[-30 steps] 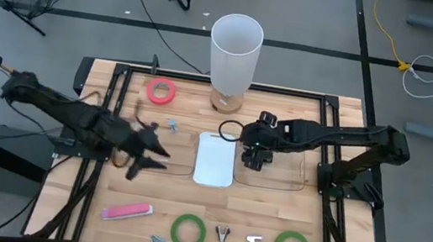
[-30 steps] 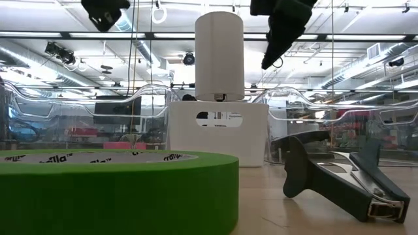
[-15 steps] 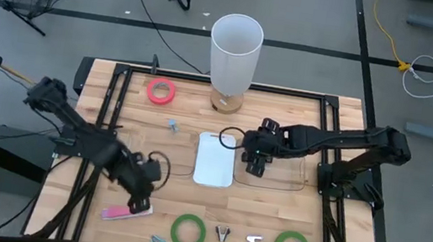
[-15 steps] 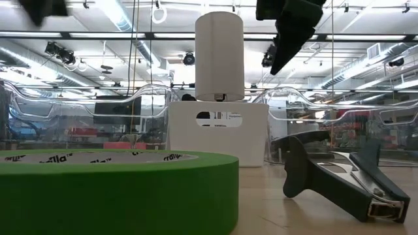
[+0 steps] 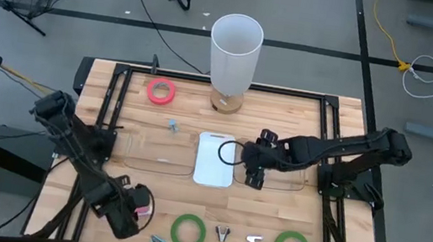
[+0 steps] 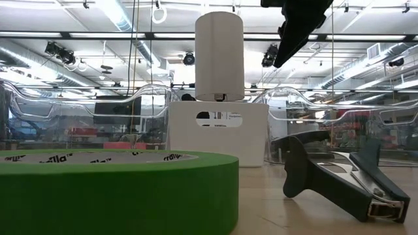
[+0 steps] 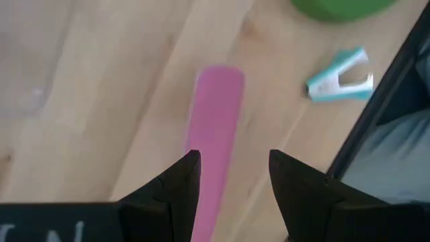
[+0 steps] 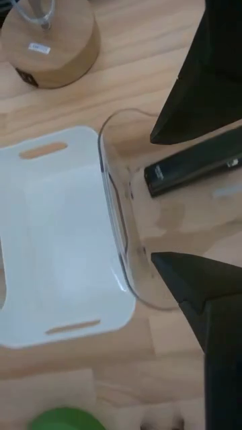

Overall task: Pick and place Stapler, Stapler remover, tape
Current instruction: Put the pink stapler into the right transparent bin

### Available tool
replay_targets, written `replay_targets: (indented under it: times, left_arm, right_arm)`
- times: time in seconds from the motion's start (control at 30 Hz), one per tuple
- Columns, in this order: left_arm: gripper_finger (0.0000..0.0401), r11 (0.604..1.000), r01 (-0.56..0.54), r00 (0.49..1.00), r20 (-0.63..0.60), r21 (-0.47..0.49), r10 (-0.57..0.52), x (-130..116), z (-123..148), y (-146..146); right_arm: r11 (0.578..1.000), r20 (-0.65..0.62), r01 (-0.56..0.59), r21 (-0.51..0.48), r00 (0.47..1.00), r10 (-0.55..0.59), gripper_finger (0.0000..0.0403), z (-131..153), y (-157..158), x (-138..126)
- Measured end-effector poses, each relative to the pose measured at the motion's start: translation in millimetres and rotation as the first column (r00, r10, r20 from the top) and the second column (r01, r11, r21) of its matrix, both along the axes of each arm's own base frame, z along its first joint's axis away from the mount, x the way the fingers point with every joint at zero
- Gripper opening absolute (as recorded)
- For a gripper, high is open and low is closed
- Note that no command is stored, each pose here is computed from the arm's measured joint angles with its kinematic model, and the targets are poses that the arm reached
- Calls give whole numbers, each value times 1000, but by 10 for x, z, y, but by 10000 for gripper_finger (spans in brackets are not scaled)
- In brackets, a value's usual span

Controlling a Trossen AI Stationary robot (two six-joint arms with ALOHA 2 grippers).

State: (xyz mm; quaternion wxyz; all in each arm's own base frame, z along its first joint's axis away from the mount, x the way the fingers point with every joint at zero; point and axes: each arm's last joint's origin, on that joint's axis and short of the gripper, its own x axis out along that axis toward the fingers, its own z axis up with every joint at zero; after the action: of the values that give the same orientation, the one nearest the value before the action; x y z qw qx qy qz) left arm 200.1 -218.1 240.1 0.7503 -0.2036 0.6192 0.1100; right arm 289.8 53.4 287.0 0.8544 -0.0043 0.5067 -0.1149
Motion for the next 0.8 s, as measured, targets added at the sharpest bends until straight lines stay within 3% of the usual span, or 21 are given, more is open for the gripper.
replay_targets:
  times: [0.33, 0.57, 0.8]
  left_arm:
    - [181, 995, -12, 996, -89, 95, 20, -79, -119, 37]
    - [181, 998, -32, 997, -74, 56, 36, -81, -168, -1]
    - [181, 996, -26, 998, -49, 87, 30, -89, -190, -21]
  right_arm:
    - [999, 8, -22, -42, 1000, 22, 274, 4, 38, -2]
    - [999, 9, -23, -37, 1000, 23, 274, 4, 39, -1]
    - [1000, 13, -12, -26, 1000, 12, 274, 4, 41, 0]
